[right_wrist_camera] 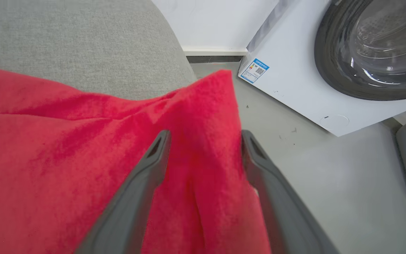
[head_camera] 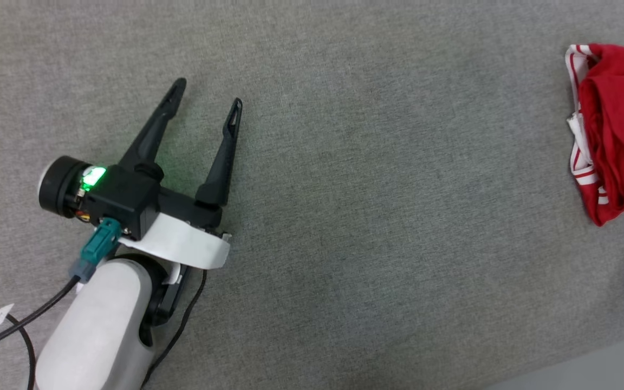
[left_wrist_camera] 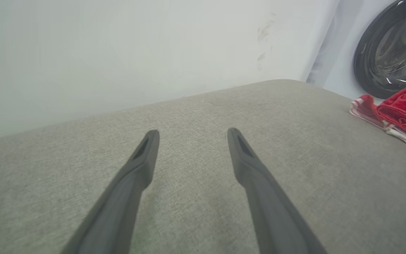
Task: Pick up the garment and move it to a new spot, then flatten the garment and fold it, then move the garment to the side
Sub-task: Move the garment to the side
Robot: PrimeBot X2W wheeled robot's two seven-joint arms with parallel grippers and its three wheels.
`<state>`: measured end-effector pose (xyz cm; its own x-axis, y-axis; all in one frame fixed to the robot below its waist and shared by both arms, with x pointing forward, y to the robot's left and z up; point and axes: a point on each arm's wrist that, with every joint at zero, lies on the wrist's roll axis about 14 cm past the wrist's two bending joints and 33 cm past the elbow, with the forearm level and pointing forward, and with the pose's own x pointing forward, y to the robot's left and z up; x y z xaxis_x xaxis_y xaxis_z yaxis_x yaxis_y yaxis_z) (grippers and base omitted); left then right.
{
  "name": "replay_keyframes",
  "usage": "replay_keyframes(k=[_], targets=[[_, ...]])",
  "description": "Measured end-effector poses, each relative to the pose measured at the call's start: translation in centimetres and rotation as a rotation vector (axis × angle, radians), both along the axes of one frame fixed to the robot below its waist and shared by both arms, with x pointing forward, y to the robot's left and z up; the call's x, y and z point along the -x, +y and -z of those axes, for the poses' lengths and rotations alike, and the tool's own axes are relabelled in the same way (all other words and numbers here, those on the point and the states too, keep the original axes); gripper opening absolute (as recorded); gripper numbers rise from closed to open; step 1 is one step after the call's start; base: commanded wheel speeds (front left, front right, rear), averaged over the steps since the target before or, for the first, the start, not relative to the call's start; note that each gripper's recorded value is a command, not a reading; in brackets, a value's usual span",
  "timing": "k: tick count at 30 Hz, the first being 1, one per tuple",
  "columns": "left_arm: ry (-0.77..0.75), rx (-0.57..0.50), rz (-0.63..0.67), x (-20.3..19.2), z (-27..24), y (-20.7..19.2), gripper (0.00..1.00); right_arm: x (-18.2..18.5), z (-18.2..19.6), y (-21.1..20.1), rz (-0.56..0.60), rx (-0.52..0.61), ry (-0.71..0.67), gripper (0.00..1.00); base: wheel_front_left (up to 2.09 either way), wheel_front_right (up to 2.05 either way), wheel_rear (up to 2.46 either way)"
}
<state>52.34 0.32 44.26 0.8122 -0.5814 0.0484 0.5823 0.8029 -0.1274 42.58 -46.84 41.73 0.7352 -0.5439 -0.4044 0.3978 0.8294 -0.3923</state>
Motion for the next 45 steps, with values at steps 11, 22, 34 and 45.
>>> replay_keyframes(k=[11, 22, 34, 45], targets=[[0.014, 0.028, -0.073, 3.7, -2.6, 1.2, 1.0, 2.1, -5.3, 1.2, -0.064, 0.055, -0.161, 1.0, 0.0, 0.0, 0.0], [0.013, 0.043, -0.258, 9.2, -5.8, 6.0, 1.0, 5.5, -6.6, 10.1, -0.227, -0.082, -0.341, 1.0, 0.0, 0.0, 0.0], [-0.038, 0.015, -0.465, 12.8, -7.7, 13.0, 1.0, 4.7, -9.1, 24.3, -0.523, -0.268, -0.492, 1.0, 0.0, 0.0, 0.0], [-0.065, -0.052, -0.544, 16.2, -7.7, 16.4, 1.0, 7.8, -12.2, 27.5, -0.601, -0.3, -0.578, 1.0, 0.0, 0.0, 0.0]])
